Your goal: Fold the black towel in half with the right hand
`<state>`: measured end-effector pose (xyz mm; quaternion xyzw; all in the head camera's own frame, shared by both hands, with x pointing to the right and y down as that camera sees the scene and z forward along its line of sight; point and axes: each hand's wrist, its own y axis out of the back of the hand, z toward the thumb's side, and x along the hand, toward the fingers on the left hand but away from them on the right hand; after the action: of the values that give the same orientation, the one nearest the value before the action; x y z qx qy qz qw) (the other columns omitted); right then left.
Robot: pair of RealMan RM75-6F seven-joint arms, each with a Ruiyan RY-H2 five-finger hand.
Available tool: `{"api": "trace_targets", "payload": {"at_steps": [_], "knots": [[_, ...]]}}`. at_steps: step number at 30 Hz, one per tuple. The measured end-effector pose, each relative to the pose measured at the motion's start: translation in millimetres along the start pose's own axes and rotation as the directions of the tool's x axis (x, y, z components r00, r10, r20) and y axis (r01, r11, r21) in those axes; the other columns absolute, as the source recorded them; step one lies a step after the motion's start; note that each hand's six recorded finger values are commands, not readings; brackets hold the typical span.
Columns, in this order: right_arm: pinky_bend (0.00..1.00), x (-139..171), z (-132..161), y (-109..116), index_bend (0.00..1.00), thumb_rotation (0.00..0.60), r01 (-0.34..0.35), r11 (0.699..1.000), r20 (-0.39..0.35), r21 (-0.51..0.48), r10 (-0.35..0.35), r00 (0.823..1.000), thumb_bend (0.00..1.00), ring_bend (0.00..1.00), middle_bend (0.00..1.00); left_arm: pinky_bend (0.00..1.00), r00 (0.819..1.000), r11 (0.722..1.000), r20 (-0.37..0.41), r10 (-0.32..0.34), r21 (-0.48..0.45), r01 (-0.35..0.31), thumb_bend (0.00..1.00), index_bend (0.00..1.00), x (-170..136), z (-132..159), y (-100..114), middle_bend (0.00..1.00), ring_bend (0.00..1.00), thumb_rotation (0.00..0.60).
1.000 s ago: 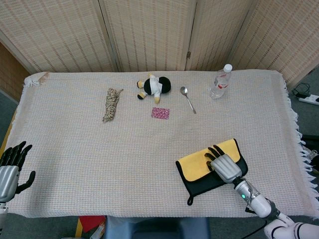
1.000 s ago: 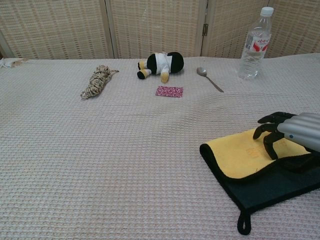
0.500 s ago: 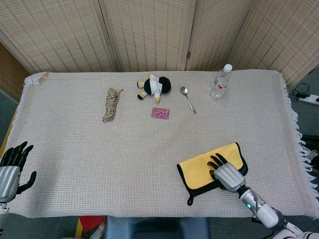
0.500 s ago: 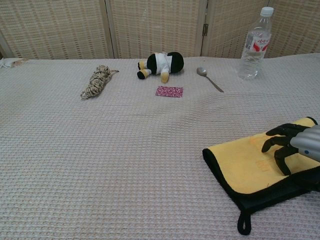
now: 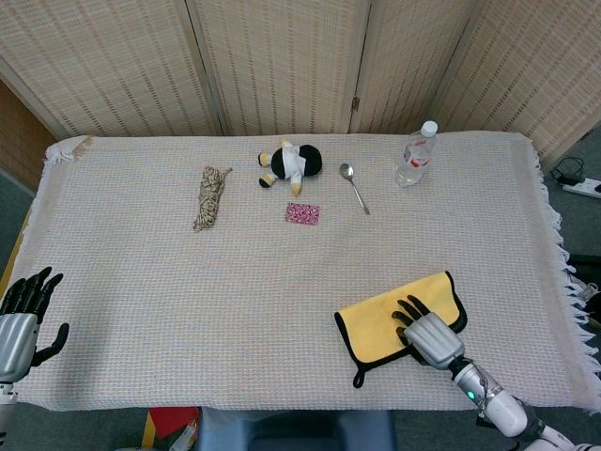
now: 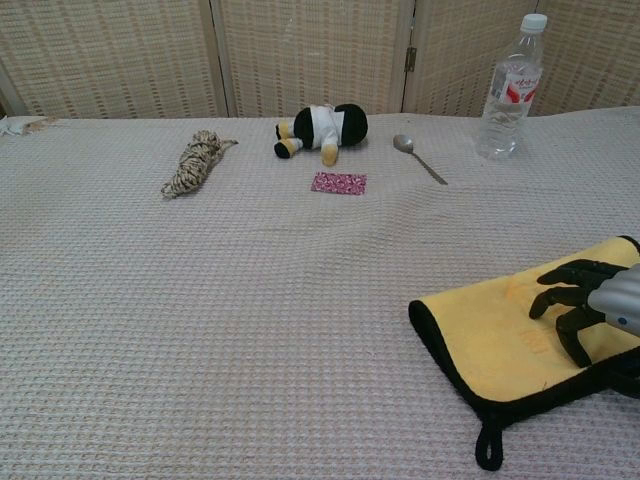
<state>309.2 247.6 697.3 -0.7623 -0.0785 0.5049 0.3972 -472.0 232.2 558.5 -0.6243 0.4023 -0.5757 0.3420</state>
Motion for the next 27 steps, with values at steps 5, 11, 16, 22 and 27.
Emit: {"api": "trace_targets", "payload": {"at_steps": [5,11,16,22,27], "knots": [[0.0,1.8,-2.4,-2.3,0.34,0.6,-0.024,1.0,0.01,-0.004,0.024,1.0,0.49,0.01,0.1,0.0,1.0,1.0,-0.004,0.0,0.001,0.0,0.52,0.0,0.2,-0.7,0.1,0.03,0.0,0.6],[0.0,8.6,-6.5,3.9,0.02,0.6,-0.019,1.0,0.015,-0.008,0.019,1.0,0.49,0.0,0.02,0.0,1.0,1.0,-0.006,0.002,0.001,-0.002,0.52,0.0,0.7,-1.3,0.5,0.03,0.0,0.6],[0.0,19.3,-8.8,10.5,0.0,0.6,-0.014,1.0,0.02,-0.008,0.014,1.0,0.49,0.0,0.01,0.0,1.0,1.0,-0.006,0.002,0.001,-0.002,0.52,0.0,0.8,-1.1,0.4,0.03,0.0,0.6],[0.0,34.8,-17.9,20.8,0.03,0.6,0.039,0.999,0.057,-0.017,-0.038,0.998,0.49,0.0,0.01,0.0,1.0,1.0,-0.002,0.003,0.0,-0.003,0.52,0.0,0.3,-0.1,0.4,0.03,0.0,0.6],[0.0,40.9,-40.6,18.0,0.09,0.6,0.041,0.998,0.126,-0.047,-0.034,0.991,0.49,0.0,0.01,0.0,1.0,1.0,-0.001,-0.002,0.004,0.002,0.52,0.0,0.6,0.4,-1.2,0.03,0.0,0.6]]}}
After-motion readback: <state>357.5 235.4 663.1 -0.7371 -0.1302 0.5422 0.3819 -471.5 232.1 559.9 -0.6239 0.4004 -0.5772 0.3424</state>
